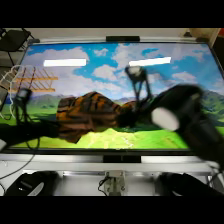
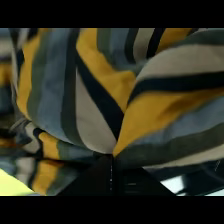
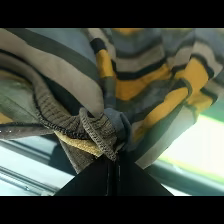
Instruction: Fold the shirts.
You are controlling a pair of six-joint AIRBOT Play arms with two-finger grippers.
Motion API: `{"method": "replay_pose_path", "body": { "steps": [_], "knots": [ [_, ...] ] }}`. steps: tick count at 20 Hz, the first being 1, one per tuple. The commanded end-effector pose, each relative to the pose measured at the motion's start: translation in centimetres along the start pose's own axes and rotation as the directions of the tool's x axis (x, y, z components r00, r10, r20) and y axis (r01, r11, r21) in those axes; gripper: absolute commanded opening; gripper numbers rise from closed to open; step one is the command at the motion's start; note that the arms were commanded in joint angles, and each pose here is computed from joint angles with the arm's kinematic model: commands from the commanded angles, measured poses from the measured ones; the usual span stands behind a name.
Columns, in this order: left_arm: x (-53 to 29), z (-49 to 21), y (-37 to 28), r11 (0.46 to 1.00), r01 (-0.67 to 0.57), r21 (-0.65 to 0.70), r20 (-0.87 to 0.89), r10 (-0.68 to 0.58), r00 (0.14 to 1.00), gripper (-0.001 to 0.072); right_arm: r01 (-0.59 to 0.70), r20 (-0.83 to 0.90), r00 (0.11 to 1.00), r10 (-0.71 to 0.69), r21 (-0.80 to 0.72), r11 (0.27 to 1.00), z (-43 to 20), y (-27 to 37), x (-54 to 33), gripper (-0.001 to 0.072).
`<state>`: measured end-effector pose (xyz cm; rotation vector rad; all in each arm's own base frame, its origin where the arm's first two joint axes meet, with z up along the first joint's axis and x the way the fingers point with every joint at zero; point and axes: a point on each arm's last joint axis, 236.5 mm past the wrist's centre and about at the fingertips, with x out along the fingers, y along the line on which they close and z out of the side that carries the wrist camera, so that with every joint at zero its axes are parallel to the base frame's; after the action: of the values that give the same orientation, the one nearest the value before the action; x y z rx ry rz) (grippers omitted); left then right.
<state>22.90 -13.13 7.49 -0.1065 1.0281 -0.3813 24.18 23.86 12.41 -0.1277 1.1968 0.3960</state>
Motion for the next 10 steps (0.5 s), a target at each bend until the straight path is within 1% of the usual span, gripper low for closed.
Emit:
{"method": "replay_pose_path", "body": {
  "steps": [1,2,3,4,6,8,10],
  "knots": [
    [6.0,-8.8,2.5,0.988,-0.055,-0.141,-0.193,0.027,0.981,0.0140,0.054,-0.086,0.995,-0.049,0.058,0.997,-6.0,0.9,7.6,0.0061],
    [6.0,-9.2,2.8,0.987,-0.066,-0.146,-0.210,0.034,0.977,0.0297,0.051,-0.087,0.995,-0.045,0.071,0.996,-6.4,0.8,8.4,0.0061],
    [5.6,-8.9,3.1,0.987,-0.073,-0.141,-0.209,0.042,0.977,0.0492,0.044,-0.074,0.997,-0.037,0.085,0.995,-6.1,1.0,8.6,0.0061],
    [4.9,-8.1,3.3,0.988,-0.081,-0.132,-0.197,0.054,0.979,0.0567,0.026,-0.047,0.999,-0.022,0.085,0.996,-5.5,1.4,8.5,0.0061],
    [2.8,-5.7,3.8,0.989,-0.097,-0.108,-0.161,0.079,0.984,0.0566,-0.014,0.003,1.000,0.014,0.097,0.995,-4.3,2.2,8.6,0.0061],
    [0.2,-2.8,3.3,0.987,-0.084,-0.136,-0.097,0.071,0.993,0.0565,-0.025,0.012,1.000,0.023,0.106,0.994,-4.1,2.4,8.6,0.0061],
    [-1.1,-1.0,0.5,0.986,0.024,-0.168,-0.050,-0.033,0.998,0.0518,-0.016,0.007,1.000,0.016,0.104,0.994,-4.2,2.3,8.6,0.0061]
  ]
}}
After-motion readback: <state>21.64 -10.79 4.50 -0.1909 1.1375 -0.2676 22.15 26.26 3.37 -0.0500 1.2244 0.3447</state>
